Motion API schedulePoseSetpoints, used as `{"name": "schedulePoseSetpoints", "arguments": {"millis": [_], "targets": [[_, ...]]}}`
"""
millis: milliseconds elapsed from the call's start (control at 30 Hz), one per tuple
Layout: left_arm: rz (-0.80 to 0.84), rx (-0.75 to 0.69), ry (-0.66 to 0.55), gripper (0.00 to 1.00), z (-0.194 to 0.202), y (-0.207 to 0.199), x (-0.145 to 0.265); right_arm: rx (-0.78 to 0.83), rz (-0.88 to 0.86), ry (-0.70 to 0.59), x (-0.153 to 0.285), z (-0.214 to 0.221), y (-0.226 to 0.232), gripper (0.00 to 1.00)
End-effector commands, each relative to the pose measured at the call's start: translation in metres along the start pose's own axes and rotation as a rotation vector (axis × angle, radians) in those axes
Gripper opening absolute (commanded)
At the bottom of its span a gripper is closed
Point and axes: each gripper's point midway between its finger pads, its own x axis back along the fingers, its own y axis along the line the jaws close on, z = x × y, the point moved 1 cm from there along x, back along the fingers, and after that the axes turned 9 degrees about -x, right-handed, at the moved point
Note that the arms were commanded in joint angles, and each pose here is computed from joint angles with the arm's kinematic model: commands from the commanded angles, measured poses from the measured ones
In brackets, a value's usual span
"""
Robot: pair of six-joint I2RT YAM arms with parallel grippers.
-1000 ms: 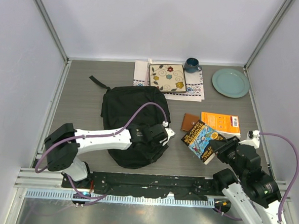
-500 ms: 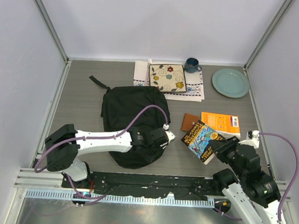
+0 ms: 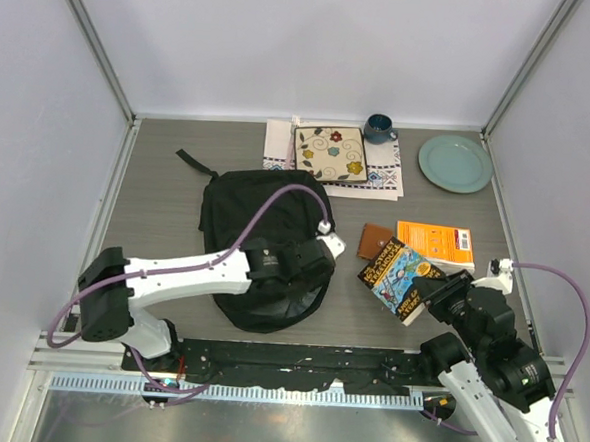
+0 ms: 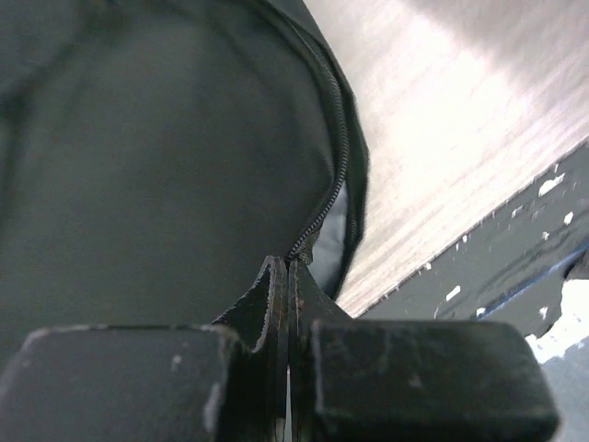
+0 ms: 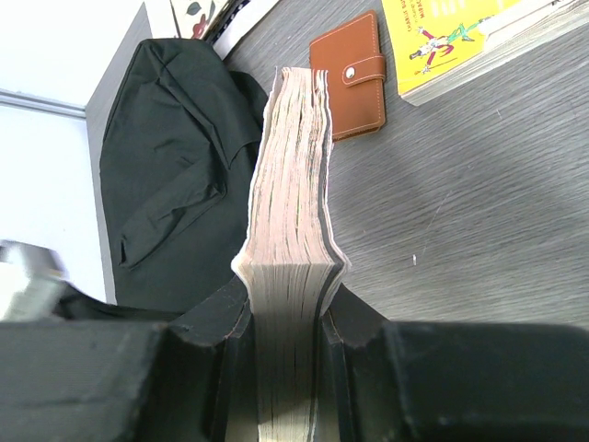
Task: Pack the student bag
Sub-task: Place the book in the student bag.
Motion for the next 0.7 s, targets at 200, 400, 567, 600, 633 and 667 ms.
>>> {"name": "schedulePoseSetpoints", "arguments": {"millis": [200,400,567,600,633,667], "targets": [[-0.289,0.260,-0.369,0.00,-0.107,0.109,0.123,-0.051,-0.272,0.035,0.052,-0.012,0.062,0.00],[-0.245,0.254,-0.412,0.00,-0.130,0.103,0.134,-0.126,-0.404,0.192,0.075,0.009,0.082,0.00],[-0.253,0.274,-0.417,0.00,-0.141,0.104,0.131,-0.230,-0.477,0.438,0.075,0.047,0.092,0.00],[-0.251,0.278,-0.422,0.00,-0.143,0.103,0.132,-0.248,-0.483,0.448,0.070,0.051,0.088,0.00],[-0.245,0.291,-0.438,0.00,-0.148,0.103,0.134,-0.266,-0.487,0.454,0.067,0.053,0.088,0.00],[-0.244,0.299,-0.444,0.00,-0.150,0.103,0.135,-0.272,-0.524,0.472,0.068,0.054,0.094,0.00]]}}
